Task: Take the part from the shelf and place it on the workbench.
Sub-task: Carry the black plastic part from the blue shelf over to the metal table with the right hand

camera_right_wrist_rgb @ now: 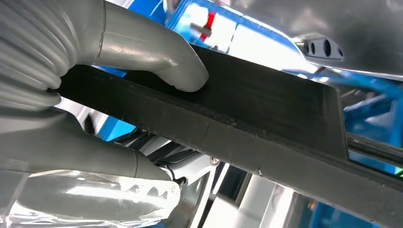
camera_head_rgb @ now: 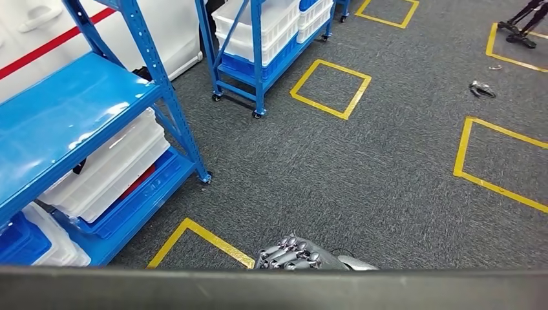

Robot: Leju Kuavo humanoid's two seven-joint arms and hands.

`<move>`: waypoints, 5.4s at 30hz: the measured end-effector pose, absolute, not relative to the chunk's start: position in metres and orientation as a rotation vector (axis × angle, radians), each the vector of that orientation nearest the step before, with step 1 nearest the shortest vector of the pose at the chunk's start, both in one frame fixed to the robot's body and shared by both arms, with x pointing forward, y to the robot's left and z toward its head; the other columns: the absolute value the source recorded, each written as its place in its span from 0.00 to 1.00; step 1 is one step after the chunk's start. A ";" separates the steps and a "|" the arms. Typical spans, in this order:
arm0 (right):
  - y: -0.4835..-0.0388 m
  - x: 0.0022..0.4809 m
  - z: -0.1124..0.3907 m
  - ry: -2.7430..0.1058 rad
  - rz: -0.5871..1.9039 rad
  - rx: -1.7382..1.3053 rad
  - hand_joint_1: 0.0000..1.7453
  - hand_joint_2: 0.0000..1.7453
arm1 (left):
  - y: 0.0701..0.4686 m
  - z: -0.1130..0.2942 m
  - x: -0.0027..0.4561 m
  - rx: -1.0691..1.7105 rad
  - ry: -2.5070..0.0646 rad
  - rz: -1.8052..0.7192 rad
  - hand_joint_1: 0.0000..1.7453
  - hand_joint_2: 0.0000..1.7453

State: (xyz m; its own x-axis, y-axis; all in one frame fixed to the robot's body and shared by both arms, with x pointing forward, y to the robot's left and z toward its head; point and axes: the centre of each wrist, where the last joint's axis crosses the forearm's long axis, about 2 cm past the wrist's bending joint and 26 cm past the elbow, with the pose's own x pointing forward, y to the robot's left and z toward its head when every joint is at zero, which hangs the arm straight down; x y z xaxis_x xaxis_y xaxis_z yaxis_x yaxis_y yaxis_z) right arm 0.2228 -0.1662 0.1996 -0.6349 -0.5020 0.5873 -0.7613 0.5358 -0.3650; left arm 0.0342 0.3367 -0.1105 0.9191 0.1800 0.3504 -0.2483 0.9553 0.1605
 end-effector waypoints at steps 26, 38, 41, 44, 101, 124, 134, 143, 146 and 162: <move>-0.173 0.239 0.188 -2.278 0.955 1.009 0.93 1.00 | 0.331 -0.110 0.044 0.201 -0.388 0.300 0.00 1.00; -0.173 0.243 0.183 -2.253 0.971 0.996 0.93 1.00 | 0.331 -0.111 0.038 0.206 -0.379 0.320 0.00 1.00; -0.173 0.243 0.182 -2.247 0.984 0.988 0.93 1.00 | 0.331 -0.110 0.040 0.202 -0.383 0.313 0.00 1.00; -0.173 0.242 0.181 -2.243 0.989 0.987 0.93 1.00 | 0.331 -0.110 0.038 0.203 -0.380 0.310 0.00 1.00; -0.169 0.247 0.190 -2.225 0.955 1.107 0.93 1.00 | 0.327 -0.110 0.047 0.203 -0.370 0.288 0.00 1.00; -0.169 0.248 0.190 -2.226 0.958 1.106 0.93 1.00 | 0.323 -0.111 0.042 0.199 -0.360 0.307 0.00 1.00; -0.169 0.248 0.190 -2.223 0.964 1.097 0.93 1.00 | 0.323 -0.110 0.045 0.225 -0.353 0.309 0.00 1.00; -0.170 0.249 0.187 -2.214 0.961 1.093 0.93 1.00 | 0.326 -0.110 0.043 0.241 -0.350 0.352 0.00 1.00; -0.169 0.249 0.187 -2.216 0.959 1.092 0.93 1.00 | 0.330 -0.110 0.044 0.252 -0.358 0.374 0.00 1.00; -0.165 0.251 0.189 -2.209 0.953 1.118 0.93 1.00 | 0.349 -0.108 0.045 0.312 -0.379 0.436 0.00 1.00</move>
